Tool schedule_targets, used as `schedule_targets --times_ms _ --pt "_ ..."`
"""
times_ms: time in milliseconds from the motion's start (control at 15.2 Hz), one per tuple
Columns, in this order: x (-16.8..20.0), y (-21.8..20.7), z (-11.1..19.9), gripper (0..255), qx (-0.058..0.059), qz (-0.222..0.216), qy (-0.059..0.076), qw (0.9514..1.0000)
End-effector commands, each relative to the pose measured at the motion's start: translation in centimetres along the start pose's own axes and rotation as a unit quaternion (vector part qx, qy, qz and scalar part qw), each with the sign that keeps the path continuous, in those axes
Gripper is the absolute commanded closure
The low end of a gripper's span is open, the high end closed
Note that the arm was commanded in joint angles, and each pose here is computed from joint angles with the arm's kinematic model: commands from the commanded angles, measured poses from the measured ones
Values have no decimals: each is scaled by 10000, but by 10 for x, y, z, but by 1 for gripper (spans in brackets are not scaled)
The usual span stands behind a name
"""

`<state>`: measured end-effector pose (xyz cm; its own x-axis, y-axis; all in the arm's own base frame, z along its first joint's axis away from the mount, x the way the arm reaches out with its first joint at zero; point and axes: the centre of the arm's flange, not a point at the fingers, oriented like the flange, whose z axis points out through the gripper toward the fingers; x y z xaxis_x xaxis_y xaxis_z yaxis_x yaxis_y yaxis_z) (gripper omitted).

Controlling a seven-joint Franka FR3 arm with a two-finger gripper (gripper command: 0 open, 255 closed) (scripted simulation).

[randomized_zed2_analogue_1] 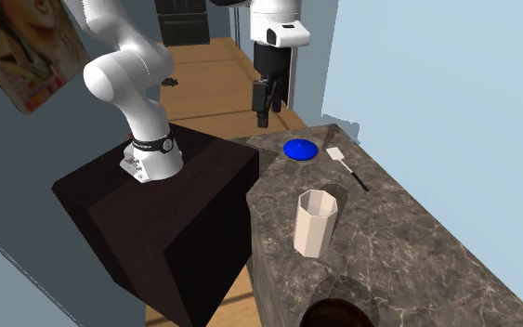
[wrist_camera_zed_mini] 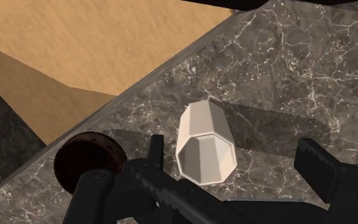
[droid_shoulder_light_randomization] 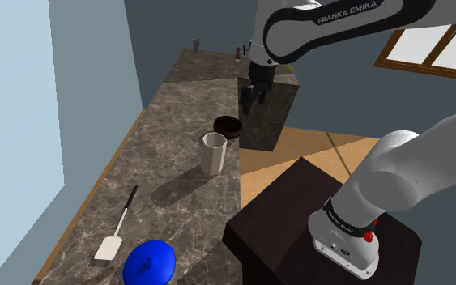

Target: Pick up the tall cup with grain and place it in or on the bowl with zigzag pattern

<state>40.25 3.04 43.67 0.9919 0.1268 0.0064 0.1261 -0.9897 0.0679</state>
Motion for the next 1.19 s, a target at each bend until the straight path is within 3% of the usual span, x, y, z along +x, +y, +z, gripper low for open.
schedule_targets --times_ms 0,1122 --pt "14 -9 20 0 27 12 27 10000" --pt "126 -58 204 0 242 102 149 9995"
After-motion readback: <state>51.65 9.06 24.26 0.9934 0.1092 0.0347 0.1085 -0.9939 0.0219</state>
